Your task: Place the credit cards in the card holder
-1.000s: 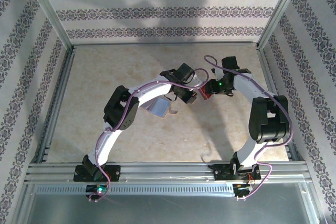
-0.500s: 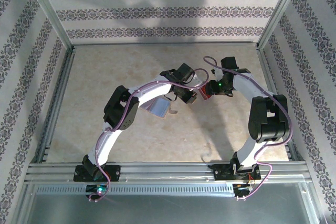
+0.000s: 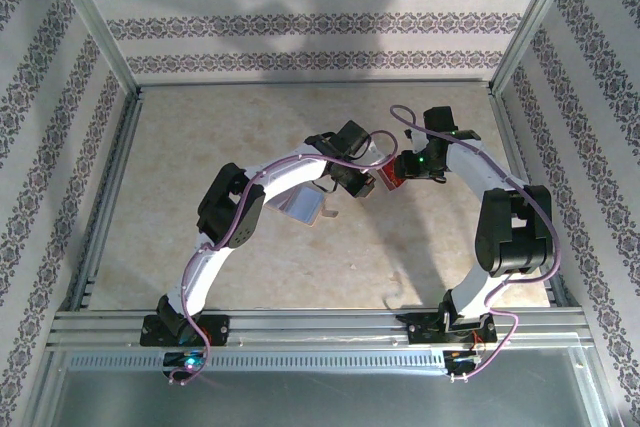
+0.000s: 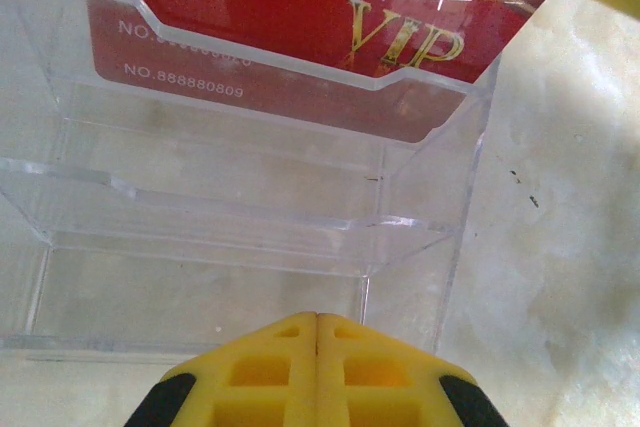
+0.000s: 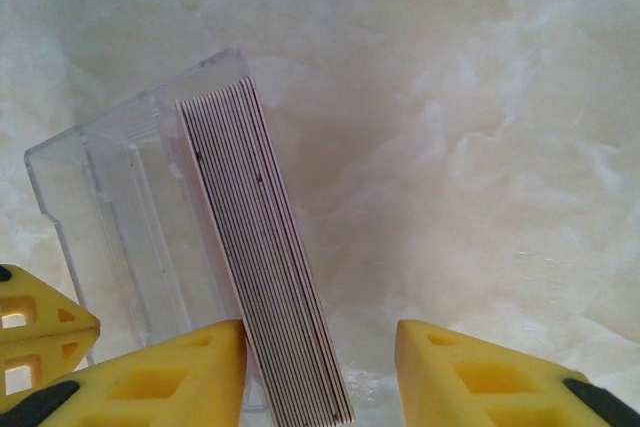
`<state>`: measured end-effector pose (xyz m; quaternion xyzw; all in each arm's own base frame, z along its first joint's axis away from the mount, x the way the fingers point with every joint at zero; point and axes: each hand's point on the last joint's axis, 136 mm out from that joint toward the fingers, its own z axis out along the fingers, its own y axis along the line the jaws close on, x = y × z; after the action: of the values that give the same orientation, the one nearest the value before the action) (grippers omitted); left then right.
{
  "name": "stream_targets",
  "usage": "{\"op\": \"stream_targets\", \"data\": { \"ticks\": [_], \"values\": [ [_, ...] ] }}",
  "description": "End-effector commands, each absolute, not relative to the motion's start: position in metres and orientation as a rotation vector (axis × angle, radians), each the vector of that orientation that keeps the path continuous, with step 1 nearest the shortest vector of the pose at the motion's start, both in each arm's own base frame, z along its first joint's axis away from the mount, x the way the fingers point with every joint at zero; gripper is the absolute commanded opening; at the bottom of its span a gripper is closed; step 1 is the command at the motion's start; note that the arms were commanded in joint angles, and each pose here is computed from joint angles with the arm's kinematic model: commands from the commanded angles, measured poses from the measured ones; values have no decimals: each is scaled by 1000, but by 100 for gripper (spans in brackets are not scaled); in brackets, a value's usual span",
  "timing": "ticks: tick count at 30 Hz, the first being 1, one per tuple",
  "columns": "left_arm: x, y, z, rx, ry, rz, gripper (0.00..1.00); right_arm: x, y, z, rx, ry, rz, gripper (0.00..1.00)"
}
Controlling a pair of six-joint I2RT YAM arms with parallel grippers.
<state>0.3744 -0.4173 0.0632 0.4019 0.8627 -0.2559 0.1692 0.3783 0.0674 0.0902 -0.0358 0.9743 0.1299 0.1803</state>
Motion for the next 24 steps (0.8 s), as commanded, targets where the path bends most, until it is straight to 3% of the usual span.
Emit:
{"op": "stream_targets", "data": {
  "ticks": [1, 18, 24],
  "values": [
    [363, -399, 15, 1169, 2579, -650, 0, 381, 62, 105, -116, 2725, 335, 40],
    [363, -399, 14, 1166, 2583, -652, 0, 380, 60, 113, -122, 2706, 320, 34],
    [363, -399, 14, 1166, 2583, -652, 0, 380, 63, 112, -131, 2708, 344, 27]
  ]
}}
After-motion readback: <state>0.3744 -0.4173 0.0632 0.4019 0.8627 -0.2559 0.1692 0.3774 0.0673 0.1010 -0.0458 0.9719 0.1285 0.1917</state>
